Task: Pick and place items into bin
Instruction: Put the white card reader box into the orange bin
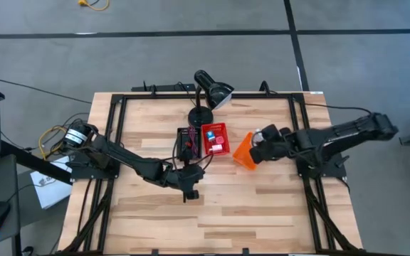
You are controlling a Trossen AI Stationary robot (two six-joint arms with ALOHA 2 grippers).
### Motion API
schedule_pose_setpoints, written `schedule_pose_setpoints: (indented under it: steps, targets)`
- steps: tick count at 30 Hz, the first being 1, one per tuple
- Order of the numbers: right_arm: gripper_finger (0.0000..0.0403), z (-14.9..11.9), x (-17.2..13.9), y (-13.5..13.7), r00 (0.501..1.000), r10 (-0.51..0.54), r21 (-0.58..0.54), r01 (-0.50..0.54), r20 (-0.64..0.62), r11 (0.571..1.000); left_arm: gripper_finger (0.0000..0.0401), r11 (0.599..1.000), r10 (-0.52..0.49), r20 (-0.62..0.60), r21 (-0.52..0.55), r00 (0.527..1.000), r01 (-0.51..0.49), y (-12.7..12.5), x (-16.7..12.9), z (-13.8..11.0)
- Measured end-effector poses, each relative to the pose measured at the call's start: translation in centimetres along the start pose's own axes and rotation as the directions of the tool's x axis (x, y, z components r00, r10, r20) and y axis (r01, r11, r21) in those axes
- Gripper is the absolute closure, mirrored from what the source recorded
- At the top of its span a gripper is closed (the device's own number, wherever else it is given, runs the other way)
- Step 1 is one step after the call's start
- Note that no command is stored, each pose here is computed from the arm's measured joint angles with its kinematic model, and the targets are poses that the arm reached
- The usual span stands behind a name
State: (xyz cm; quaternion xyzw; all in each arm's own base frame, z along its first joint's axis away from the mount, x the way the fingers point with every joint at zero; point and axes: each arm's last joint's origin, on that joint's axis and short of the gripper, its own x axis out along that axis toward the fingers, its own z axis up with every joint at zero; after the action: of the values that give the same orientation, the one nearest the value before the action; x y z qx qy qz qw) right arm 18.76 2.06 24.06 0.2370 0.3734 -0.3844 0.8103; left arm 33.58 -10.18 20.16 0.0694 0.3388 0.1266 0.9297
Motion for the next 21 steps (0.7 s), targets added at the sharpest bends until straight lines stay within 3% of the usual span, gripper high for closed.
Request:
schedule_pose_setpoints:
  steps: [8,14,21]
  targets:
    - [0.0351,1.0,3.5,1.9,0.994,0.061,-0.049,-0.065,-0.087,0.997,0.0401,1.000,0.000,-0.002,-0.016,1.000,0.000,0.0,0.0,0.0]
    - [0.0351,0.7,6.5,2.4,0.980,0.025,-0.030,-0.032,-0.200,0.999,0.0401,1.000,0.005,-0.026,-0.014,1.000,-0.005,0.0,0.0,-0.3]
    - [0.0351,0.9,7.5,3.4,0.976,0.094,-0.036,-0.103,-0.198,0.994,0.0401,1.000,0.014,-0.048,0.000,0.999,-0.014,0.1,0.0,-0.5]
